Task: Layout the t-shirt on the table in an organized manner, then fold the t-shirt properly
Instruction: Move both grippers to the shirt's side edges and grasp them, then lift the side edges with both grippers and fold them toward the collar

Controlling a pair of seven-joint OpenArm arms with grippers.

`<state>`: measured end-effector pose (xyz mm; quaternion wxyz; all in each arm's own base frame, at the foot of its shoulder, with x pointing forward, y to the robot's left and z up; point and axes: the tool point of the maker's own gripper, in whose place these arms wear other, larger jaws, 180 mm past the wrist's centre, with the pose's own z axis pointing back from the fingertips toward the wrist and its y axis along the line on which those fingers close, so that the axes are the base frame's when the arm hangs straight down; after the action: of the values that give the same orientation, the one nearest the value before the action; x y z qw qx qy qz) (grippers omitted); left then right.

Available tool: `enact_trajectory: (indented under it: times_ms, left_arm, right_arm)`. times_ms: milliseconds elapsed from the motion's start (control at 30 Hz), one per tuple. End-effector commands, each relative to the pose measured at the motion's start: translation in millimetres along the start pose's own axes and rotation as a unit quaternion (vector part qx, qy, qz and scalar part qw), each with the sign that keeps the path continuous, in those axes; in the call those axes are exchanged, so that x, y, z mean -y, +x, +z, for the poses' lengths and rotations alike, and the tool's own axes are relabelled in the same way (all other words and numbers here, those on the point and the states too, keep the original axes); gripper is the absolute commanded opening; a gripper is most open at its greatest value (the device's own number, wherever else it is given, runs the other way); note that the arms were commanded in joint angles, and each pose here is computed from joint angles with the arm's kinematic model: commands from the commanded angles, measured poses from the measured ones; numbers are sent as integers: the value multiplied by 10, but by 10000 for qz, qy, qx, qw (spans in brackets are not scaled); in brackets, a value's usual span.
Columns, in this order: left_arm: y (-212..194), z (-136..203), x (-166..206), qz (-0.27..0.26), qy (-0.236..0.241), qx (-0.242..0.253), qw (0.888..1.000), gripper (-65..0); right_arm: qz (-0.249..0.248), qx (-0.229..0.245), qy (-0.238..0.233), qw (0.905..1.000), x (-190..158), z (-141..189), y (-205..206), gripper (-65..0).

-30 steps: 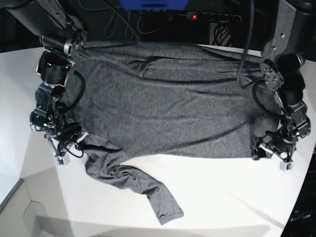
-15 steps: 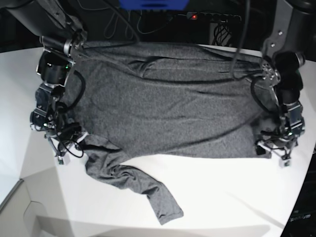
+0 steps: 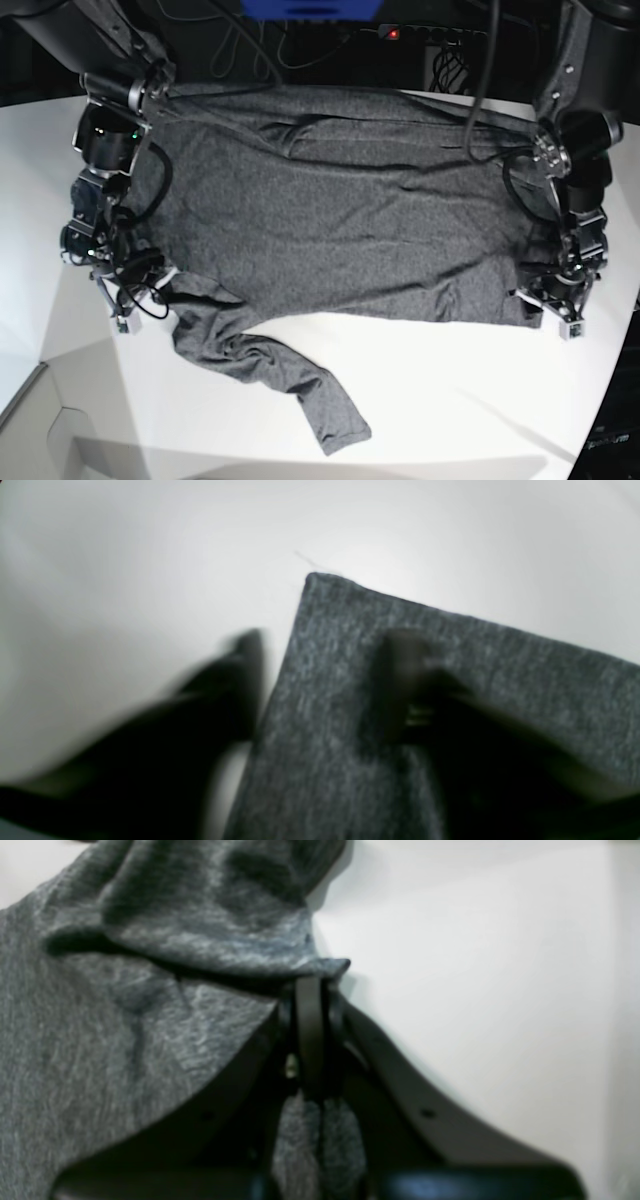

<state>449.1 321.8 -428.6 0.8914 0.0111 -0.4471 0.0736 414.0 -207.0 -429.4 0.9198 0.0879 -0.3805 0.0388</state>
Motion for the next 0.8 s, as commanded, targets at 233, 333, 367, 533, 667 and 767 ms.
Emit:
enact_trajectory:
  times_ms: [233, 333, 367, 533, 667, 767]
  left_arm:
    - [64, -22, 71, -58, -123, -193, 9997, -650]
    - [74, -22, 73, -51, -130, -184, 9997, -650]
    - [70, -18, 54, -56, -115, -205, 9997, -650]
    - [225, 57, -40, 131, -27, -62, 9999, -650]
    - [321, 220, -124, 188, 33, 150, 9997, -650]
    - [411, 341, -134, 174, 31, 275, 9995, -650]
  right_arm:
    - [297, -43, -236, 9993, 129, 116, 105, -650]
    - [470, 253, -402, 9978, 137, 262, 235, -650]
    - [526, 359, -443, 9970, 117, 309, 294, -650]
    - [772, 675, -659, 9925, 111, 538, 409, -650]
    - [856, 822, -720, 9903, 45, 646, 422, -650]
    - [915, 970, -741, 9883, -30, 728, 470, -650]
